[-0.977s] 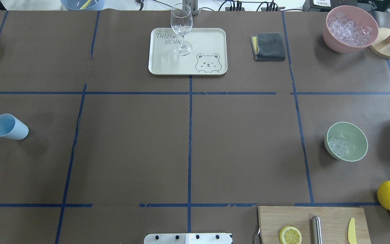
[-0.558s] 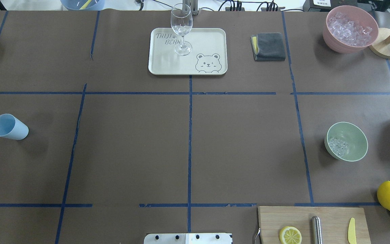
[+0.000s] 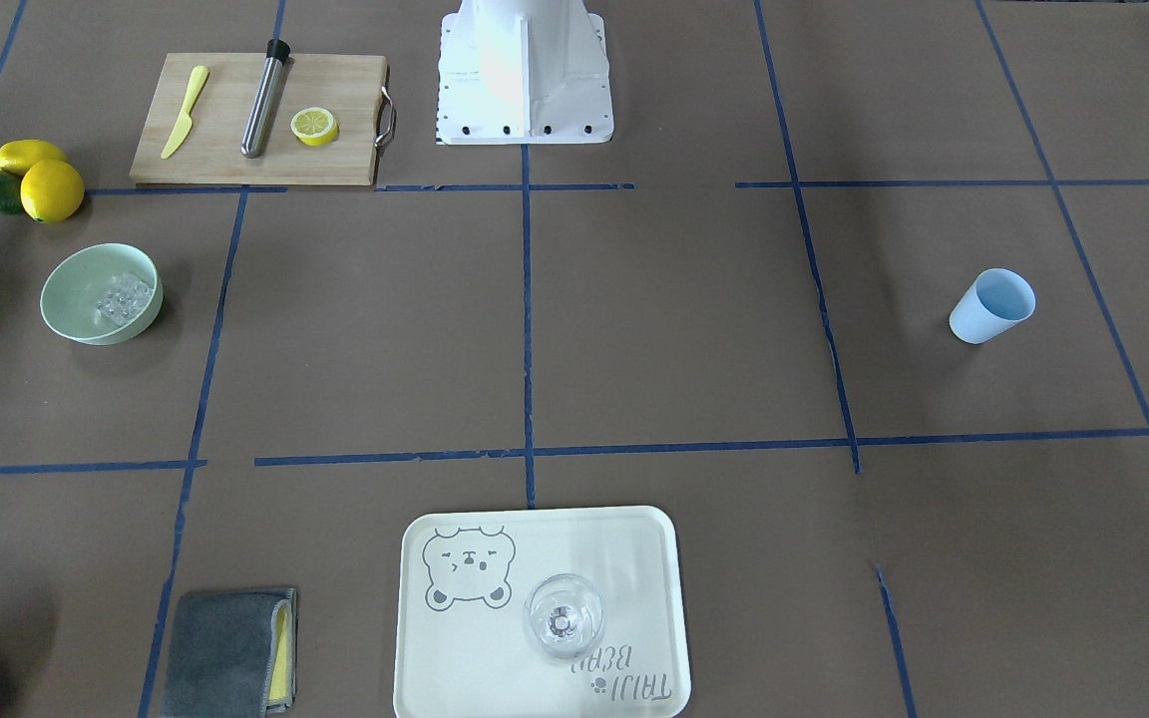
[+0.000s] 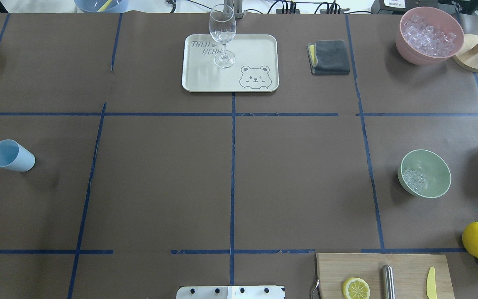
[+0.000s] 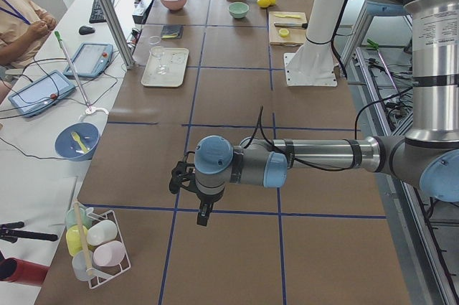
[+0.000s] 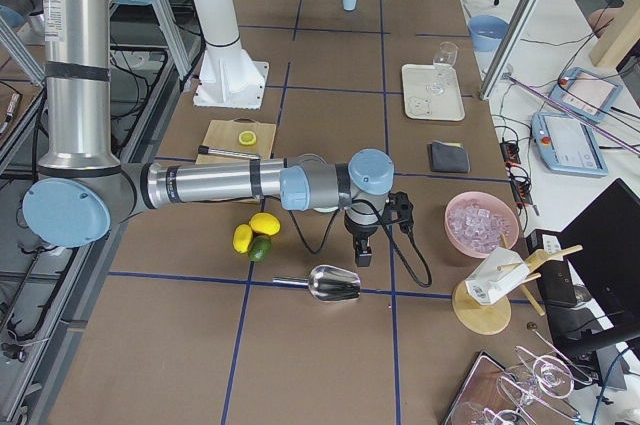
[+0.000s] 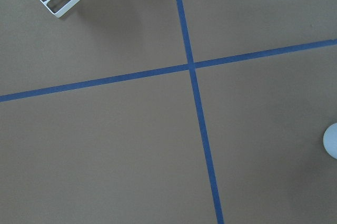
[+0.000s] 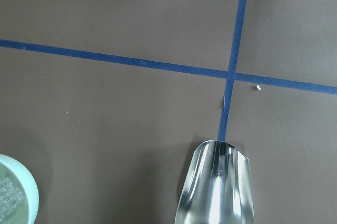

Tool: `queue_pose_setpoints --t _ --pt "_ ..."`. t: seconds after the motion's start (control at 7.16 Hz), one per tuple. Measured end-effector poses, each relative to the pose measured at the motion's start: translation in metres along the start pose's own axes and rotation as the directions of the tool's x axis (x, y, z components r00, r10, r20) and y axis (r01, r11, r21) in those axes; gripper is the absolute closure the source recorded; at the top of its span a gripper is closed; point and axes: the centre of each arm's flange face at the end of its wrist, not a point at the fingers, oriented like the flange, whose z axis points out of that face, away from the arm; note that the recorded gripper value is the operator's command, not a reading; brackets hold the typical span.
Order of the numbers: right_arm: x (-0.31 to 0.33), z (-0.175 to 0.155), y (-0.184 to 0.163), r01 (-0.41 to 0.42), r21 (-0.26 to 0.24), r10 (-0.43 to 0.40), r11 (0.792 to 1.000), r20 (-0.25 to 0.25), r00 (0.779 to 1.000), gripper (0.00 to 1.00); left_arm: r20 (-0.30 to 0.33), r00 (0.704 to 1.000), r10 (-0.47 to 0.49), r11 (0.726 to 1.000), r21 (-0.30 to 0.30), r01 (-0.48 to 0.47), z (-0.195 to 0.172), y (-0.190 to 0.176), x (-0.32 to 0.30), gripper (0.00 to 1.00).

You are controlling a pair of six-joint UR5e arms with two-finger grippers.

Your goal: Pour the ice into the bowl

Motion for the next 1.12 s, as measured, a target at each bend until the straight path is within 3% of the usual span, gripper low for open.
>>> queue_pose_setpoints --t 0.42,0.84,1.12 --pt "-0.003 0.003 0.000 0.005 -0.004 -0.005 1.000 0.009 1.000 0.00 -0.001 1.000 0.023 1.000 0.005 -0.023 -0.009 -0.012 0.017 0.00" --pt "-0.005 0.006 0.000 0.006 -0.012 -0.005 1.000 0.012 1.000 0.00 -0.003 0.997 -0.073 0.991 -0.109 0.072 -0.010 -0.010 0.025 0.00" --pt "-0.006 0.007 0.000 0.008 -0.012 -0.008 1.000 0.017 1.000 0.00 -0.002 0.996 -0.086 0.988 -0.126 0.085 0.001 0.003 0.016 0.00"
